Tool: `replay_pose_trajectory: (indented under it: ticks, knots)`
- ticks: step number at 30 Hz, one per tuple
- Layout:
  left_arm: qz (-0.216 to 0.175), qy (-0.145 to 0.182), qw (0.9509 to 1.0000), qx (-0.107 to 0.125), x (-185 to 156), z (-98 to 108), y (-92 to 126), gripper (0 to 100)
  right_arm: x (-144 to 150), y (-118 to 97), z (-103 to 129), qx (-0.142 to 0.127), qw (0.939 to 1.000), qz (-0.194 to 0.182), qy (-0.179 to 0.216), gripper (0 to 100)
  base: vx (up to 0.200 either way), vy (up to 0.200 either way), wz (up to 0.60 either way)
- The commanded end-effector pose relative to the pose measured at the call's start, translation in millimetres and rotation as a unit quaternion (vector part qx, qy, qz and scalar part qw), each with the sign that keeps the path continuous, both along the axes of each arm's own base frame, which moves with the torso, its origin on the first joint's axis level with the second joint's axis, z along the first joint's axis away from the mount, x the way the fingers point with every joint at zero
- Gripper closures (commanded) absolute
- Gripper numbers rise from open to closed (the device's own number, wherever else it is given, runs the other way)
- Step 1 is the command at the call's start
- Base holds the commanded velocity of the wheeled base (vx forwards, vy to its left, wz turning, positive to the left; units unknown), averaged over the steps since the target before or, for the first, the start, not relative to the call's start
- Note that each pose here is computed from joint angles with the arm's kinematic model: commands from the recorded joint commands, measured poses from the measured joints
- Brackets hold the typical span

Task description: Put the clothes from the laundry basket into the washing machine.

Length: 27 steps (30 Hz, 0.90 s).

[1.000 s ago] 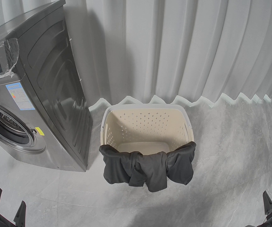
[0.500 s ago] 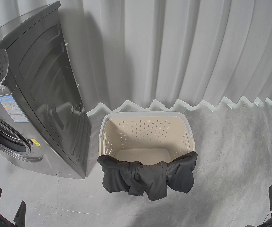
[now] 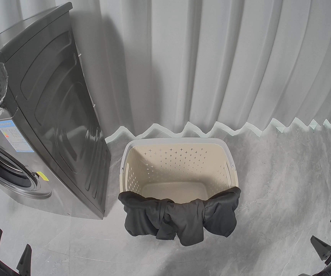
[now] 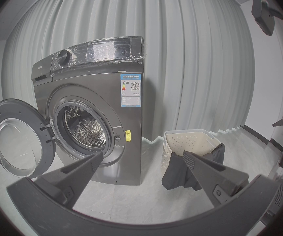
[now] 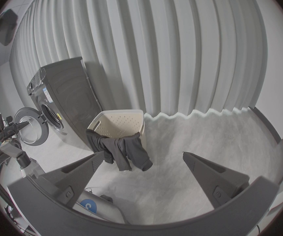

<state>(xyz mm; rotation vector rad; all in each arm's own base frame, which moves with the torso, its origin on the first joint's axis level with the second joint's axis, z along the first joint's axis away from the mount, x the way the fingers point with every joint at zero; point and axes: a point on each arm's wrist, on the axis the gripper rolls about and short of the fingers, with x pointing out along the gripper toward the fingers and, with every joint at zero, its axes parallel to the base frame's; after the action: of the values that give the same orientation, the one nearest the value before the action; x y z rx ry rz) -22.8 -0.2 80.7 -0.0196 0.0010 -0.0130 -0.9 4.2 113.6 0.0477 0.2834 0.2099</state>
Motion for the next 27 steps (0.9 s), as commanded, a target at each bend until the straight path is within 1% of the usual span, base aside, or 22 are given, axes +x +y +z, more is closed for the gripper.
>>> replay_pose_trajectory:
  ticks: [1,3,4,6,9,13,15,17,19,20,21,22,24,26,27]
  knots:
    - [0.000,0.000,1.0000,0.001,0,-5,0,0,61,3,-3,0.005,0.9902,0.025,0.137,0,0.000,0.000,0.00]
    - [0.000,0.000,1.0000,0.001,0,-5,0,0,69,4,-3,0.004,0.9892,0.024,0.145,0,0.000,0.000,0.00]
    - [0.000,0.000,1.0000,0.001,0,-5,0,0,79,4,-5,0.003,0.9873,0.027,0.157,0,0.000,0.000,0.00]
    - [0.000,-0.001,1.0000,0.000,0,-5,0,0,90,8,-7,-0.001,0.9836,0.041,0.175,0,0.000,0.000,0.00]
    - [0.000,0.000,1.0000,0.000,0,-5,0,0,97,13,-8,-0.002,0.9803,0.061,0.188,0,0.000,0.000,0.00]
    - [0.000,-0.001,1.0000,0.001,0,-5,0,0,106,16,-10,-0.005,0.9761,0.070,0.206,0,0.000,0.000,0.00]
    - [0.000,0.000,1.0000,0.001,0,-5,0,0,112,19,-11,-0.004,0.9726,0.076,0.220,0,0.000,0.000,0.00]
    - [0.000,-0.001,1.0000,0.001,0,-5,0,0,120,22,-12,0.004,0.9701,0.080,0.229,0,0.000,0.000,0.00]
    - [0.000,0.000,1.0000,0.001,0,-5,0,0,128,28,-14,0.018,0.9691,0.085,0.231,0,0.000,0.000,0.00]
    - [0.000,0.000,1.0000,0.001,0,-5,0,0,128,28,-14,0.018,0.9691,0.085,0.231,0,0.000,0.000,0.00]
    - [0.000,0.000,1.0000,0.001,0,-5,0,0,136,34,-18,0.028,0.9660,0.091,0.240,0,0.000,0.000,0.00]
    - [0.000,-0.001,1.0000,0.001,0,-5,0,0,141,36,-23,0.030,0.9639,0.092,0.248,0,0.000,0.000,0.00]
    - [-0.001,0.000,1.0000,0.000,0,-5,0,0,149,40,-33,0.026,0.9588,0.092,0.267,0,0.000,0.000,0.00]
    - [-0.001,0.000,1.0000,0.000,0,-5,0,0,155,42,-40,0.023,0.9550,0.092,0.281,0,0.000,0.000,0.00]
    - [-0.001,0.000,1.0000,0.000,0,-5,0,0,155,42,-40,0.023,0.9550,0.092,0.281,0,0.000,0.000,0.00]
